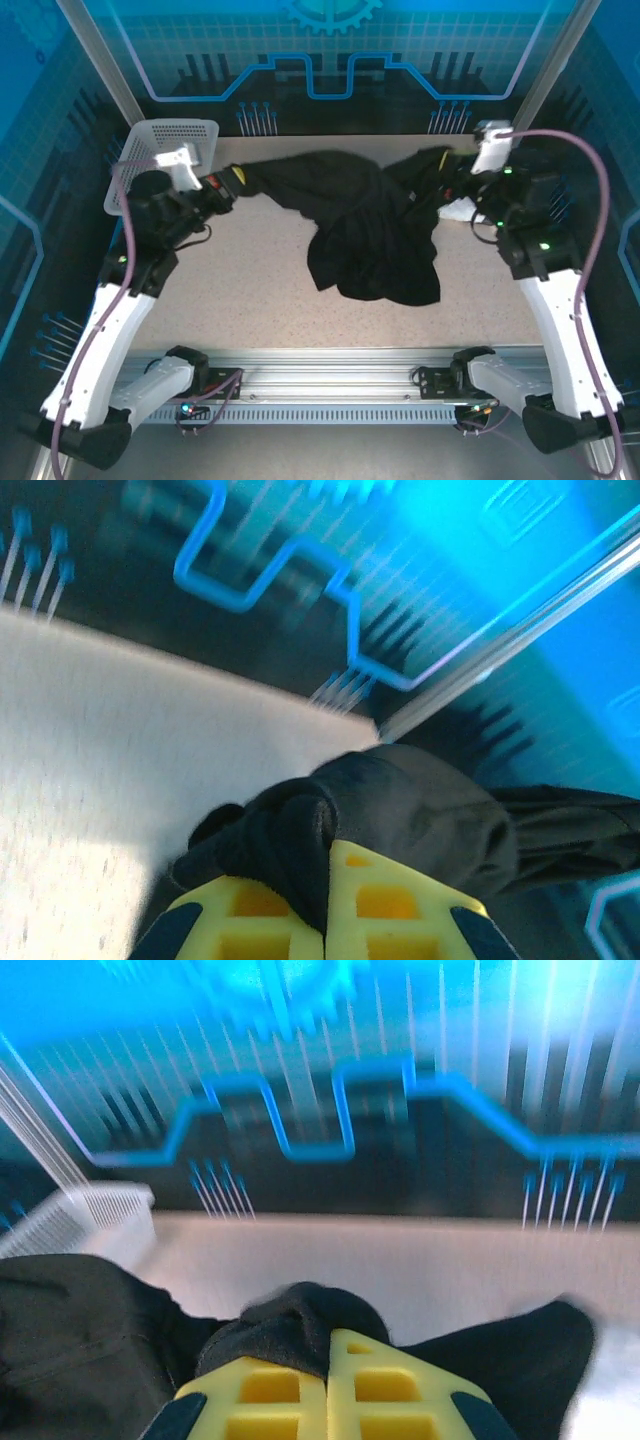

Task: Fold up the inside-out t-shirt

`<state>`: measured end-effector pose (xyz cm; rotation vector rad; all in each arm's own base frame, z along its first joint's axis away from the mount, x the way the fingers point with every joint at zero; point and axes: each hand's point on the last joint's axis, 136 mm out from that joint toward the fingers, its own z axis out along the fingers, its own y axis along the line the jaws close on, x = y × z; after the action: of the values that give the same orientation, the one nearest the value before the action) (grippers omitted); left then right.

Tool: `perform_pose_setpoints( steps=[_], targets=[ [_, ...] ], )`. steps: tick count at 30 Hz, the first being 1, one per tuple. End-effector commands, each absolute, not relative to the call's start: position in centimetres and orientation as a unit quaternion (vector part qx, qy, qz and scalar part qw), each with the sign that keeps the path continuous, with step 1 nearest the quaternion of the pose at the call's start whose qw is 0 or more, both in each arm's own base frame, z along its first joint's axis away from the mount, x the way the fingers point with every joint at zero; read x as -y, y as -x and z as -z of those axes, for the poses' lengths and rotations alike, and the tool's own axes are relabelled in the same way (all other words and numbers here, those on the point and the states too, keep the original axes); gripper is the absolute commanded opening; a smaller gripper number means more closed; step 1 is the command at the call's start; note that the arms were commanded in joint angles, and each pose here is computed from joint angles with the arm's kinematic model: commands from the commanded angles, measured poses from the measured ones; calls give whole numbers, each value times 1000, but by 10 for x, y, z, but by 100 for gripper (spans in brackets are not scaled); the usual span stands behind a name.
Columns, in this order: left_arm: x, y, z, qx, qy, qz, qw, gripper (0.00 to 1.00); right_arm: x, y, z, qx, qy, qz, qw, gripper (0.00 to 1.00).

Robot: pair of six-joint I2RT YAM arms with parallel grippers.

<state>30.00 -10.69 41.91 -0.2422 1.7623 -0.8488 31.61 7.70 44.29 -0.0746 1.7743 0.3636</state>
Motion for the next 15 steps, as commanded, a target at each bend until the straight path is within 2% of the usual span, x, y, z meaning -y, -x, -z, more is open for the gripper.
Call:
perform_pose_setpoints(
  steps=[1, 7, 11, 15],
  targets=[
    [69, -287, -462, -711, 133, 302, 621, 0, -75, -323, -458, -768, 52, -156, 619, 0],
    [34, -266, -511, -665, 163, 257, 683, 0, -81, -310, -506, -728, 85, -170, 659, 0],
    [33, -251, -544, -639, 143, 256, 711, 0, -93, -291, -528, -701, 121, -199, 674, 0],
    [37, -227, -573, -609, 110, 265, 739, 0, -87, -260, -550, -671, 127, -185, 707, 0]
  ],
)
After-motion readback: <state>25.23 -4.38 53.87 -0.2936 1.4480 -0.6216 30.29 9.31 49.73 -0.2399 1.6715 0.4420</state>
